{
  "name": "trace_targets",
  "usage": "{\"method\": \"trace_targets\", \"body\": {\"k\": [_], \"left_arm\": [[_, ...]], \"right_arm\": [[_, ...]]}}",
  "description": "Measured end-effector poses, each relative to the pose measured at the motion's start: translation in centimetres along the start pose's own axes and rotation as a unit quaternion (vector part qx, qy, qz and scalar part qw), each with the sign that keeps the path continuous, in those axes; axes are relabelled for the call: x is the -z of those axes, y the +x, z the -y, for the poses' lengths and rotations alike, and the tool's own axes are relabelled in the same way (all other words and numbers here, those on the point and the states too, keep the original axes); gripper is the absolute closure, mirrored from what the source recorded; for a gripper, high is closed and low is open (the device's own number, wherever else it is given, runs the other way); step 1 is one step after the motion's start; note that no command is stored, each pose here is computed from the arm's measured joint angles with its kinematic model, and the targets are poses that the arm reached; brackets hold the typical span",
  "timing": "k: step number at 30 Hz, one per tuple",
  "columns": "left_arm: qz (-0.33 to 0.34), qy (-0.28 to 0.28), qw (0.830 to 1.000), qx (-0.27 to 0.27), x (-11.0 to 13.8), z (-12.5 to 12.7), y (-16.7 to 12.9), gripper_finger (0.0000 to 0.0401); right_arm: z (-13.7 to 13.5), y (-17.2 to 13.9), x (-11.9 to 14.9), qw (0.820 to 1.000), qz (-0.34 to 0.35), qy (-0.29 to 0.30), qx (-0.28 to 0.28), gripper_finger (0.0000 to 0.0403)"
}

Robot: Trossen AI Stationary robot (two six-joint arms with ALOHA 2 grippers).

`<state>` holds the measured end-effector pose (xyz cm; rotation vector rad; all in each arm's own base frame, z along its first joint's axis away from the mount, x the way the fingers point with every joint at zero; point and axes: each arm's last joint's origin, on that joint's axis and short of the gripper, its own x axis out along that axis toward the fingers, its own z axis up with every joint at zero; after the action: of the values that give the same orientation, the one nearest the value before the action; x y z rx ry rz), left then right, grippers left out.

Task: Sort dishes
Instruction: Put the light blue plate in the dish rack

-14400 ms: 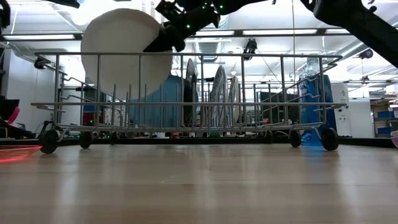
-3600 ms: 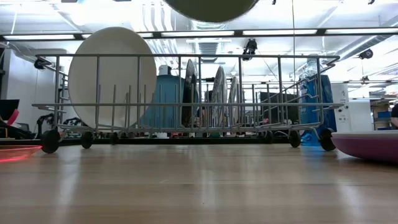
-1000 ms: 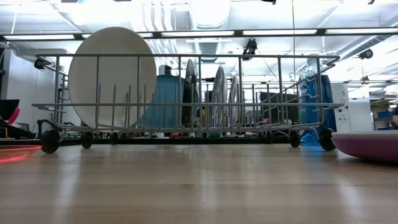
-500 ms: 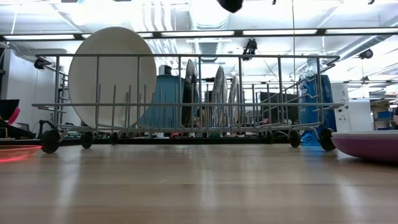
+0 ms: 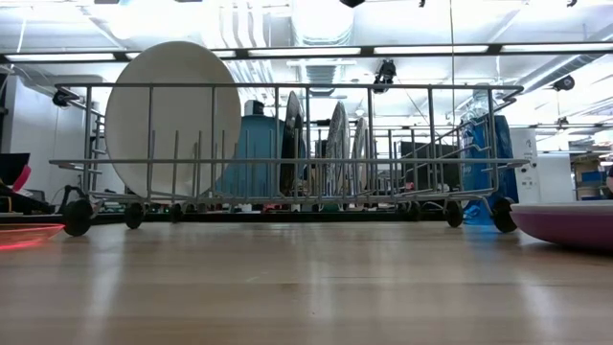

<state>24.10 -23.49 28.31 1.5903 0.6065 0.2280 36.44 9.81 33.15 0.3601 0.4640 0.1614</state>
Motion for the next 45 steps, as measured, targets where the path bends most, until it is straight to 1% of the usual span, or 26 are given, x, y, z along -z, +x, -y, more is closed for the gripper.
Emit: {"method": "trace_targets", "body": {"k": [6, 10, 12, 15, 18, 21, 23, 24, 27, 29, 32, 35, 40, 42, 45], "left_arm": [[0.000, -0.082, 0.997, -0.011, 1.1, -1.4, -0.5, 0.0197], [-0.009, -0.116, 0.993, -0.026, 2.1, -2.5, -0.9, 0.0166], [-0.010, -0.133, 0.991, -0.032, 2.7, -3.1, -1.1, 0.0156], [-0.015, -0.135, 0.990, -0.035, 3.3, -3.4, -1.2, 0.0147], [-0.021, -0.150, 0.987, -0.047, 4.3, -4.3, -1.8, 0.0146], [-0.032, -0.142, 0.988, -0.054, 5.1, -4.6, -1.8, 0.0146], [-0.039, -0.149, 0.986, -0.062, 5.8, -5.1, -2.0, 0.0146], [-0.044, -0.155, 0.984, -0.070, 6.2, -5.4, -2.2, 0.0146], [-0.057, -0.176, 0.979, -0.087, 7.5, -6.3, -2.7, 0.0146], [-0.057, -0.197, 0.975, -0.090, 8.4, -6.8, -2.9, 0.0146], [-0.052, -0.248, 0.963, -0.095, 10.1, -7.9, -3.5, 0.0146], [-0.045, -0.307, 0.946, -0.099, 11.7, -8.8, -3.9, 0.0146], [-0.032, -0.402, 0.909, -0.104, 14.4, -10.0, -4.7, 0.0146], [-0.028, -0.428, 0.897, -0.105, 15.1, -10.3, -4.9, 0.0146], [-0.024, -0.451, 0.886, -0.105, 16.1, -10.6, -5.2, 0.0146]], "right_arm": [[0.1, -1.2, -0.6, 0.999, 0.011, 0.038, 0.010, 0.0377], [0.3, -2.3, -1.1, 0.998, 0.017, 0.048, 0.024, 0.0380], [0.4, -3.2, -1.6, 0.998, 0.026, 0.041, 0.039, 0.0380], [0.9, -4.5, -2.0, 0.997, 0.032, 0.021, 0.072, 0.0380], [1.6, -6.3, -2.6, 0.989, 0.056, 0.006, 0.133, 0.0380], [2.2, -8.2, -3.0, 0.975, 0.074, -0.011, 0.208, 0.0380], [2.5, -9.6, -3.2, 0.960, 0.087, -0.016, 0.266, 0.0380], [2.7, -10.3, -3.0, 0.949, 0.087, -0.020, 0.304, 0.0380], [3.5, -11.9, -2.6, 0.906, 0.094, -0.025, 0.413, 0.0380], [3.8, -12.6, -2.3, 0.884, 0.094, -0.024, 0.457, 0.0380], [4.2, -13.2, -1.7, 0.867, 0.084, -0.014, 0.492, 0.0380], [4.8, -13.3, -1.1, 0.859, 0.067, -0.009, 0.507, 0.0380], [5.6, -13.3, -0.2, 0.849, 0.036, 0.009, 0.528, 0.0376], [6.0, -13.5, 0.3, 0.841, 0.020, 0.020, 0.540, 0.0378], [6.3, -13.9, 0.9, 0.839, -0.003, 0.047, 0.543, 0.0380]]}}
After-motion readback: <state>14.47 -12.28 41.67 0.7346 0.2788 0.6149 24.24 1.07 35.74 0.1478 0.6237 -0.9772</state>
